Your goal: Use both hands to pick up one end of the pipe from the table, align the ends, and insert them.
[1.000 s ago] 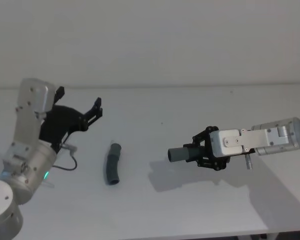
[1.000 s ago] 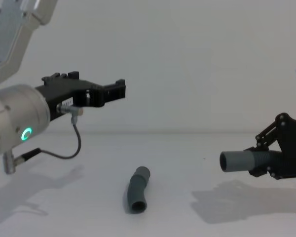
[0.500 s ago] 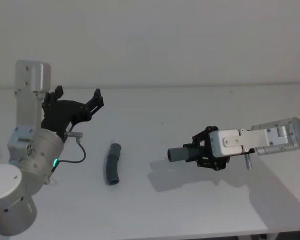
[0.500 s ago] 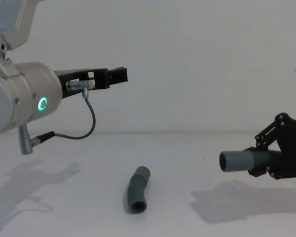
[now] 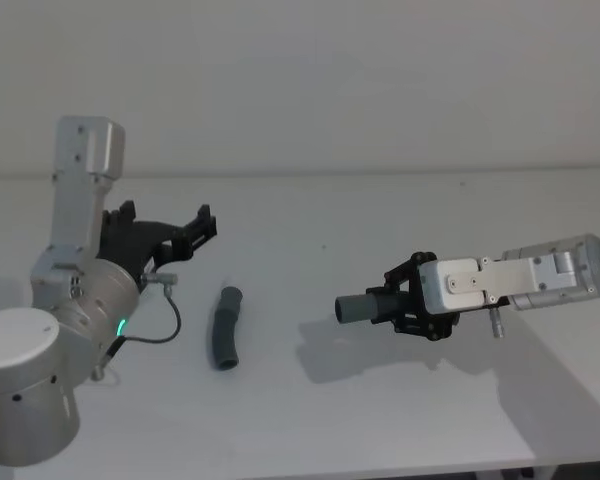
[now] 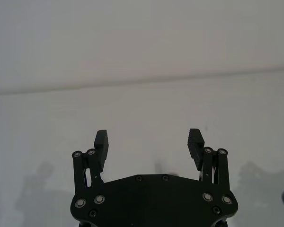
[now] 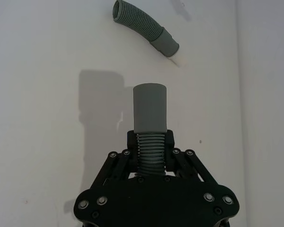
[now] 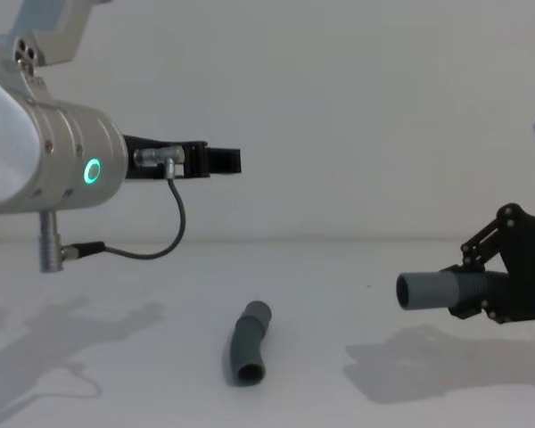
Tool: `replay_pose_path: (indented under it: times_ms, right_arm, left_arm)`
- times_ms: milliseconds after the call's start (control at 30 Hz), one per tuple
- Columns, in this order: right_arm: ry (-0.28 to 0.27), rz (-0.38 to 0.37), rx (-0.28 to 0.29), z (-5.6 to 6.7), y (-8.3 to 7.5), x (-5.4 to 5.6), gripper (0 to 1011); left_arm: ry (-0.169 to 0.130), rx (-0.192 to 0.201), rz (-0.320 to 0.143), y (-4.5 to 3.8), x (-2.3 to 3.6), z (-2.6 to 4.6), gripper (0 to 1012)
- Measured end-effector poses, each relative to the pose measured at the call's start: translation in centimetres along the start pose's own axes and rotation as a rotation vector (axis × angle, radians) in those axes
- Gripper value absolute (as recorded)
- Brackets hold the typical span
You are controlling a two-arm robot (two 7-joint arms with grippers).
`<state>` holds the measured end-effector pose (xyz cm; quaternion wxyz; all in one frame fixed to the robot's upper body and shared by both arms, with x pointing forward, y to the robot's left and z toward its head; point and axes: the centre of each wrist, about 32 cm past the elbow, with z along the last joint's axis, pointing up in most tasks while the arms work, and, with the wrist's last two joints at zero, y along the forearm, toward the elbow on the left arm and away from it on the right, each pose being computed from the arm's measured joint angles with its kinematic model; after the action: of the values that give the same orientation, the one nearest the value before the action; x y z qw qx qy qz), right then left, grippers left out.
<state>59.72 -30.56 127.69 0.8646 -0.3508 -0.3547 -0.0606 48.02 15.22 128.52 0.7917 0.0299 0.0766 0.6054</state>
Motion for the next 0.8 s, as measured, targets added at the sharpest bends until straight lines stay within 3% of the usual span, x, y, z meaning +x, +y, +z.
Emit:
replay_pose_path:
  times_ms: [100, 233, 533, 800]
  right_arm:
    - [0.0, 0.0, 0.0, 0.0, 0.0, 0.0, 272]
    - [0.0, 0.0, 0.0, 0.0, 0.0, 0.0, 272]
    - [0.0, 0.0, 0.0, 0.0, 0.0, 0.0, 272]
    - [0.0, 0.0, 0.0, 0.0, 0.0, 0.0, 272]
  left_arm:
    - [-0.033, 0.05, -0.008, 0.27, 0.05, 0.33, 1001]
    - [-0.064, 0.089, -0.021, 0.44, 0.19, 0.54, 1001]
    - [-0.175, 0.187, -0.07, 0.49, 0.98, 1.04, 1001]
    - [-0.221, 0.235, -0.097, -0.3, 1.2, 0.93, 1001]
